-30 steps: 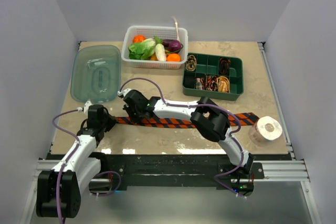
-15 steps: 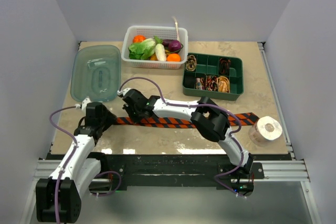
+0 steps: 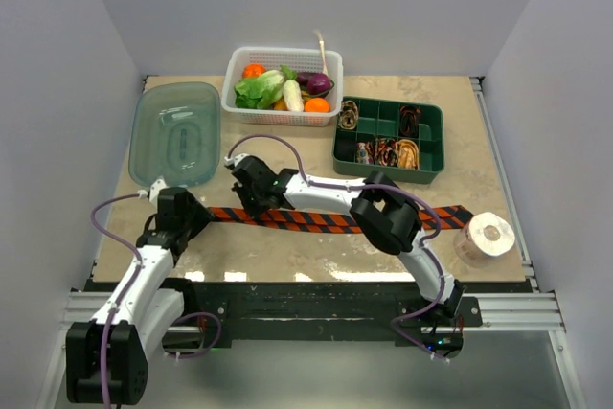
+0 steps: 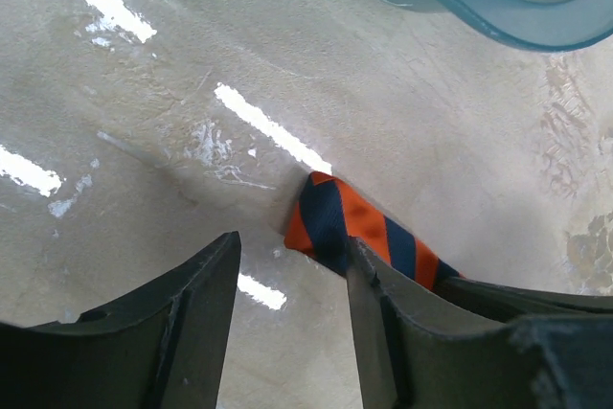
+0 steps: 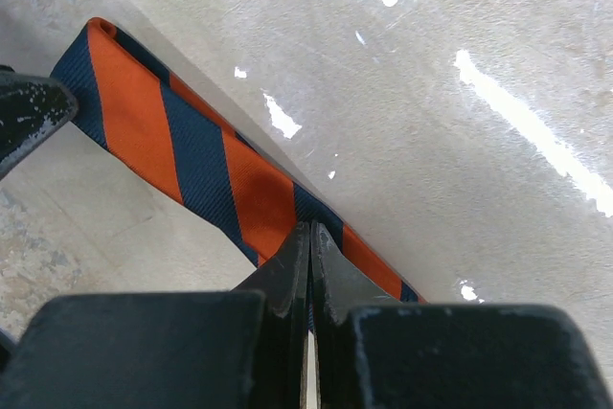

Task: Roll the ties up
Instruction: Roll the tie at the center of the board.

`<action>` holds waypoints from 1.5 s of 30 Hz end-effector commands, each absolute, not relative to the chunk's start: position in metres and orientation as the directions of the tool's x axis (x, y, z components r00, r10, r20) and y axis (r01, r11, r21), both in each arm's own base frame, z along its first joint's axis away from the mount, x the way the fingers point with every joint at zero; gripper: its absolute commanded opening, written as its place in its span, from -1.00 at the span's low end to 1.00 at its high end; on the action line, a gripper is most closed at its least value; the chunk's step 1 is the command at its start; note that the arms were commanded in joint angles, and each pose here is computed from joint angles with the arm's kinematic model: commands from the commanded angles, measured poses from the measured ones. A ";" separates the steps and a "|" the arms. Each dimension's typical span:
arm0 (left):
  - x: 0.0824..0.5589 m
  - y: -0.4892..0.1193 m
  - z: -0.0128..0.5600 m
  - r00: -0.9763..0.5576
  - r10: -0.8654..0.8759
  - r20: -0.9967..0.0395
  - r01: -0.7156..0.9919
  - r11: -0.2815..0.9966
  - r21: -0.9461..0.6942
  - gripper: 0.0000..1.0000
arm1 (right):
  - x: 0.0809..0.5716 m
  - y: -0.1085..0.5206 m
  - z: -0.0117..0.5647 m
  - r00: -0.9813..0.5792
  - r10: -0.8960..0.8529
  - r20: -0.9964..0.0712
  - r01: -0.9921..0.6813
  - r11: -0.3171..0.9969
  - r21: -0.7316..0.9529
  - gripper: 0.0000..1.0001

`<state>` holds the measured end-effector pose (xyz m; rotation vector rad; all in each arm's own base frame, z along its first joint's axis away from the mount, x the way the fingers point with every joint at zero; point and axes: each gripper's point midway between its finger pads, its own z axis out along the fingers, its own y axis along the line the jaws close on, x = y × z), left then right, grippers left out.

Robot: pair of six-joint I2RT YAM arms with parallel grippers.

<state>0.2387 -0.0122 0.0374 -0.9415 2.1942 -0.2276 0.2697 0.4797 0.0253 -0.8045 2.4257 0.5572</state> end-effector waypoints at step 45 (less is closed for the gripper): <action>0.282 -0.069 0.045 -0.482 -0.602 -0.636 -0.113 0.763 -0.637 -0.20 | 0.270 0.393 -0.002 -0.745 -0.467 -0.476 -0.592 0.792 0.148 -1.00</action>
